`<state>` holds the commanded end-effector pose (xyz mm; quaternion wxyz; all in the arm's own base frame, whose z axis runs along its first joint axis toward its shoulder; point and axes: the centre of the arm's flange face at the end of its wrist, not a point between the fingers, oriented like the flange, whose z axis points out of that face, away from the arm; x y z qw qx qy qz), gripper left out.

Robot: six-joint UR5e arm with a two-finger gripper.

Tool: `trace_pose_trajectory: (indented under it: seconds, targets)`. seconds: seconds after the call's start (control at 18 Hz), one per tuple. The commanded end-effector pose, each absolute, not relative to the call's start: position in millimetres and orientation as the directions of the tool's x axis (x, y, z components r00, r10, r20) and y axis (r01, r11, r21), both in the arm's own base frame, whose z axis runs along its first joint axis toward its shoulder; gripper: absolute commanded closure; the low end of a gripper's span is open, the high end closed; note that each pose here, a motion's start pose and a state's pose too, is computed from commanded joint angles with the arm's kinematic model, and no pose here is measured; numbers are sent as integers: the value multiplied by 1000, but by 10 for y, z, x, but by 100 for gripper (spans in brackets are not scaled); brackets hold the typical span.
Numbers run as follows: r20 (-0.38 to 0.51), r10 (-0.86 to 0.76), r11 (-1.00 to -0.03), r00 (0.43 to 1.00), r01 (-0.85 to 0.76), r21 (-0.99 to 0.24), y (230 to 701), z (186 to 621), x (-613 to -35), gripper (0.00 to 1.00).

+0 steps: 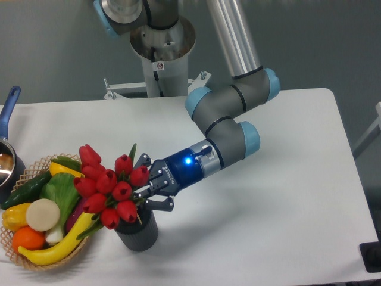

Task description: Insert the flowers into the vase

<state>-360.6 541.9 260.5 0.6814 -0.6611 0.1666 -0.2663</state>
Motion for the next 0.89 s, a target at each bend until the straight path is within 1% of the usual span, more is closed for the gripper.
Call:
trace_pose_trajectory:
  seconds: [0.17, 0.22, 0.39, 0.61, 0.72, 0.83, 0.89]
  targets:
    - [98, -581, 1, 808, 121, -993, 5413, 2521, -3613, 74]
    - [95, -580, 3, 809, 118, -993, 5408, 2511, -3622, 65]
    - [90, -576, 6, 812, 114, -993, 5390, 2522, -3645, 47]
    - [99, -563, 2, 820, 122, -993, 5319, 2495, -3706, 33]
    - [96, -561, 4, 822, 119, -993, 5310, 2503, -3726, 21]
    - [98, -555, -14, 826, 109, -994, 5288, 2487, -3740, 3]
    - [96, -550, -29, 829, 97, -995, 5268, 2472, -3759, 0]
